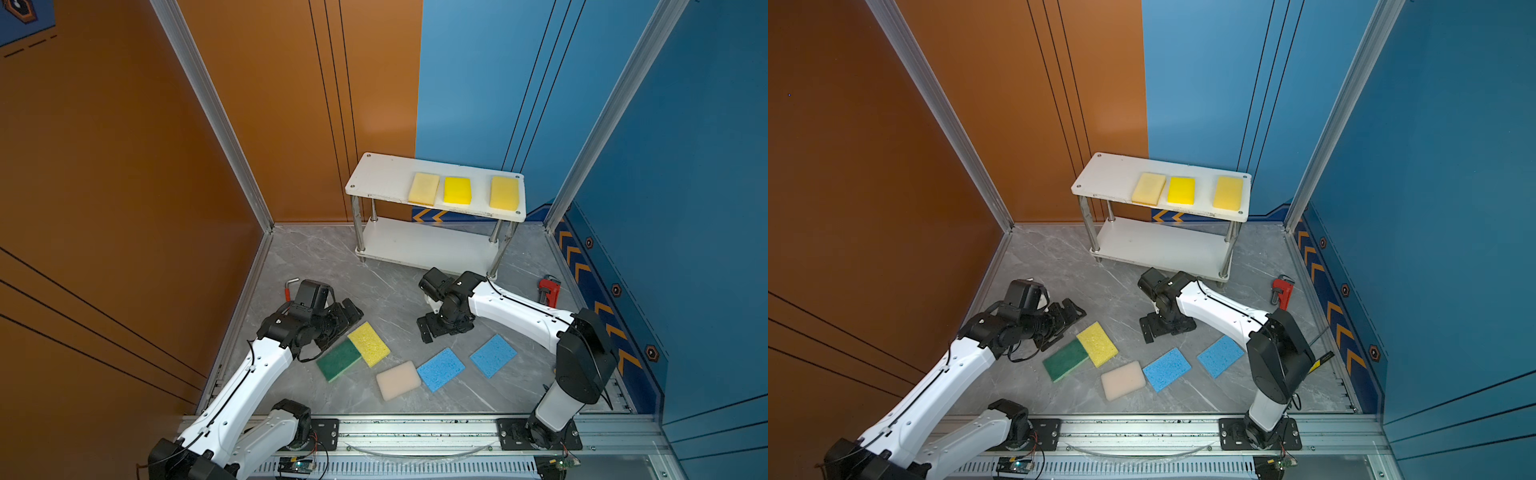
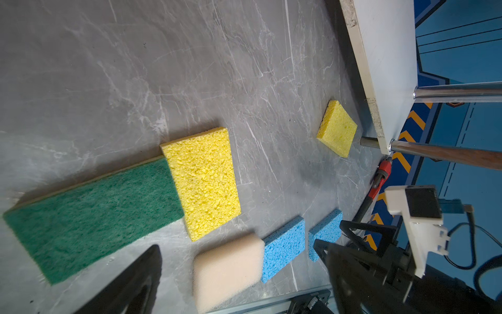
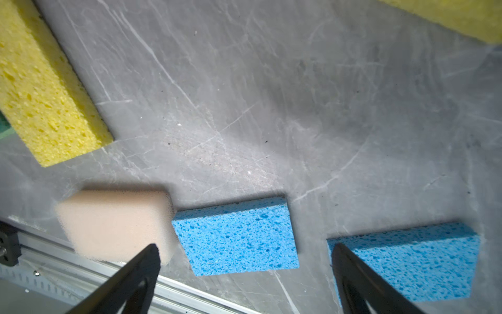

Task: Arrange cleaning sponges on a shelf
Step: Move the cleaning sponge to the center of the table.

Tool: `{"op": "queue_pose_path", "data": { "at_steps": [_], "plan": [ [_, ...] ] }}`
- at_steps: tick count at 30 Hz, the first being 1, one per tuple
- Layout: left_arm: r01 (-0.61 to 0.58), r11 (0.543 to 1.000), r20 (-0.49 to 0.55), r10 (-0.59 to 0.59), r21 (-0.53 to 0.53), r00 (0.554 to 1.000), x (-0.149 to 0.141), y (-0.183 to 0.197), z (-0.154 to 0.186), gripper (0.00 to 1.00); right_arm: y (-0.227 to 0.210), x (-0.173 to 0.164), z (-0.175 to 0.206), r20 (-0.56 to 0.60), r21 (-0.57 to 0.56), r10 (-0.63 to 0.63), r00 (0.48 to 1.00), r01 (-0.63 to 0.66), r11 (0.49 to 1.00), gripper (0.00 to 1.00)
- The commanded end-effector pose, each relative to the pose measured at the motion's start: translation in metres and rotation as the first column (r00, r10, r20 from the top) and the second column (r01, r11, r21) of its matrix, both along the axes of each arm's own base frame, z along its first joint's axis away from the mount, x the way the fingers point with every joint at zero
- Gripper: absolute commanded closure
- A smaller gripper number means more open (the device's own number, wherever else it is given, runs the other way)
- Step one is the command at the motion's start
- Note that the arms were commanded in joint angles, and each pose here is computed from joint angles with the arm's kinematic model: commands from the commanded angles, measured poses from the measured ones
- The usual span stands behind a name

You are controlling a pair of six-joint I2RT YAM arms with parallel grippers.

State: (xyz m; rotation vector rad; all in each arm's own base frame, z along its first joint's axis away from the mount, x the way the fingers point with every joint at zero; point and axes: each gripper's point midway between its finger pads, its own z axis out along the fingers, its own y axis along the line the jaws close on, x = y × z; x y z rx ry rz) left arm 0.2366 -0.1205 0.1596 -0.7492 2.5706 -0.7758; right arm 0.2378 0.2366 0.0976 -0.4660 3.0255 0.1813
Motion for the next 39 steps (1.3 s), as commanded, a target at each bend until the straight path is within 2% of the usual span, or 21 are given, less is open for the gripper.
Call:
{"op": "queue_pose_path", "data": {
  "at_steps": [1,3,8,12,18,21,30,35,39],
  "plan": [
    [0.023,1.0,-0.018,-0.022,0.014,1.0,-0.009,0.002,-0.006,0.01,-0.036,0.003,-0.004,0.028,-0.097,-0.163,0.986,0.165,0.981,0.0],
    [0.03,0.999,-0.016,-0.029,0.016,0.999,-0.009,0.001,-0.006,0.0,-0.046,0.013,-0.003,0.069,-0.091,-0.252,0.965,0.258,0.962,0.0],
    [0.04,0.999,-0.021,-0.039,0.023,0.999,-0.006,0.0,-0.007,0.01,-0.047,0.059,0.003,0.191,0.055,-0.428,0.883,0.426,0.903,0.0],
    [0.061,0.998,-0.015,-0.061,0.031,0.998,-0.002,-0.002,-0.004,0.02,-0.038,0.09,0.0,0.275,0.148,-0.468,0.84,0.444,0.884,0.0],
    [0.088,0.995,-0.009,-0.088,0.038,0.996,0.003,-0.005,-0.001,0.02,-0.041,0.12,-0.001,0.358,0.194,-0.492,0.793,0.453,0.87,0.0],
    [0.093,0.995,-0.011,-0.093,0.038,0.996,0.004,-0.005,-0.001,0.02,-0.036,0.135,-0.006,0.364,0.213,-0.474,0.802,0.423,0.88,0.0],
    [0.07,0.998,-0.024,-0.07,0.005,0.997,0.007,0.003,-0.003,0.02,0.003,0.162,-0.019,0.352,0.228,-0.274,0.895,0.201,0.953,0.0],
    [0.05,0.999,-0.029,-0.051,-0.021,0.998,0.008,0.007,-0.002,0.02,0.018,0.17,-0.033,0.329,0.234,-0.216,0.919,0.142,0.962,0.0],
    [0.039,0.999,-0.035,-0.04,-0.029,0.999,0.009,0.01,-0.003,0.02,0.028,0.163,-0.048,0.274,0.248,-0.196,0.942,0.127,0.96,0.0]
  ]
}}
